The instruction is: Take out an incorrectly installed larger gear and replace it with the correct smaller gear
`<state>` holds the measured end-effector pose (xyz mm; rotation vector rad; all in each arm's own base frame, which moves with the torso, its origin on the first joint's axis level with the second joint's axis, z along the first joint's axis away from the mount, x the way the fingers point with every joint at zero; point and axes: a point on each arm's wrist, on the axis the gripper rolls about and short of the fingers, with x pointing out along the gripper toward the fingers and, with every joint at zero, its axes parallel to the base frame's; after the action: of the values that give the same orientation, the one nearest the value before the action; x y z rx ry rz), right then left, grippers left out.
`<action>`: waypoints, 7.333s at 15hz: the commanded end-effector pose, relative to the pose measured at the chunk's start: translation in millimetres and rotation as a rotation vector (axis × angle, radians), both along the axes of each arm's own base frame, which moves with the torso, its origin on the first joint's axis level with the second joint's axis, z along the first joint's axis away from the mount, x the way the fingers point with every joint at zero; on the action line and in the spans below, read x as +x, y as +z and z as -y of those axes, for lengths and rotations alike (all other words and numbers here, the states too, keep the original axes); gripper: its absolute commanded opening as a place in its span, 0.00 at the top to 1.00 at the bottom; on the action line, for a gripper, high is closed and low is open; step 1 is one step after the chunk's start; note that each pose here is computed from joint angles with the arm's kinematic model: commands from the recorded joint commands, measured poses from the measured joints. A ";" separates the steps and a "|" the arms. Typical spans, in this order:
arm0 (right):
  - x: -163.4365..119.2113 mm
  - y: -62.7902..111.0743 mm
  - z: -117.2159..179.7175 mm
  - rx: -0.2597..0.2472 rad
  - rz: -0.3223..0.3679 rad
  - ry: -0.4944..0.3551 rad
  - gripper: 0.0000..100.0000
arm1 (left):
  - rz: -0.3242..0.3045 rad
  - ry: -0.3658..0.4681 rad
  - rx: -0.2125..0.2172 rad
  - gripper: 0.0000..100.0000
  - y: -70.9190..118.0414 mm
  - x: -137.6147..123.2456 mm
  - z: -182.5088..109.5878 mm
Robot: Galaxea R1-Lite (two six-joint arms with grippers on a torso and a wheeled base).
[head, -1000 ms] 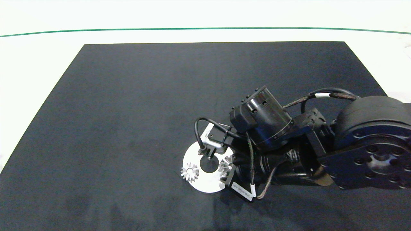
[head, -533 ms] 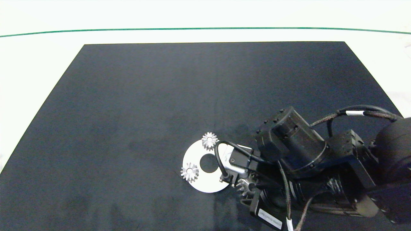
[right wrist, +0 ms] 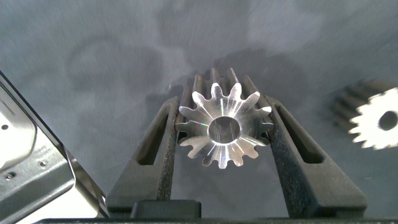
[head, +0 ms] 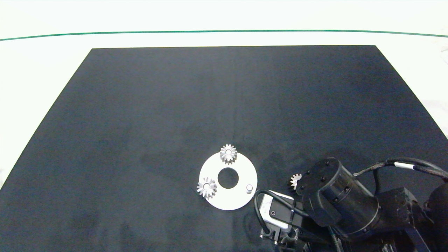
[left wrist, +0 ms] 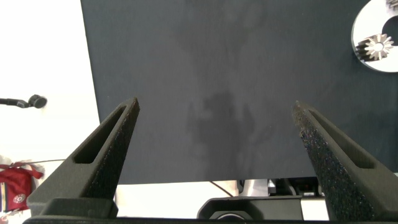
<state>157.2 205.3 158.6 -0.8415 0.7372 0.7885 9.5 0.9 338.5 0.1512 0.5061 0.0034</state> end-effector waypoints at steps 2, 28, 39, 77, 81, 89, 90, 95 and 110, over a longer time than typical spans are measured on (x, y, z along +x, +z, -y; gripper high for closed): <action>-2.1 -7.3 2.8 -0.027 -0.017 0.000 0.57 | -0.007 0.000 0.002 0.00 -0.5 -0.1 0.0; 69.7 46.8 24.0 0.087 0.064 -0.263 0.00 | -0.010 0.000 0.004 0.00 -0.8 0.6 0.0; 75.9 33.0 26.4 0.050 0.026 -0.285 0.08 | -0.011 0.002 0.003 0.00 -1.1 0.7 -0.1; 65.5 32.2 34.0 0.118 0.000 -0.239 0.72 | 0.018 -0.011 0.025 0.00 -1.4 -10.6 0.0; 43.7 59.1 9.8 0.195 0.045 -0.150 0.72 | 0.011 -0.018 0.040 0.00 -2.9 -10.2 0.0; 43.4 90.3 -35.6 0.067 -0.010 -0.079 0.72 | 0.011 -0.025 0.049 0.00 -4.2 -11.6 0.0; 45.7 86.1 -41.8 0.050 -0.006 -0.079 0.72 | 0.012 -0.024 0.049 0.00 -3.9 -11.8 0.0; 53.6 72.1 -58.7 0.016 -0.016 -0.075 0.72 | 0.014 -0.025 0.050 0.00 -3.7 -11.7 0.0; 64.3 59.7 -69.9 0.010 -0.026 -0.088 0.72 | 0.020 -0.027 0.054 0.00 -3.7 -13.8 0.0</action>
<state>221.1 274.4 220.3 -0.7779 0.7800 0.7262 -3.5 0.8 335.2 0.2104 0.4800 -0.0081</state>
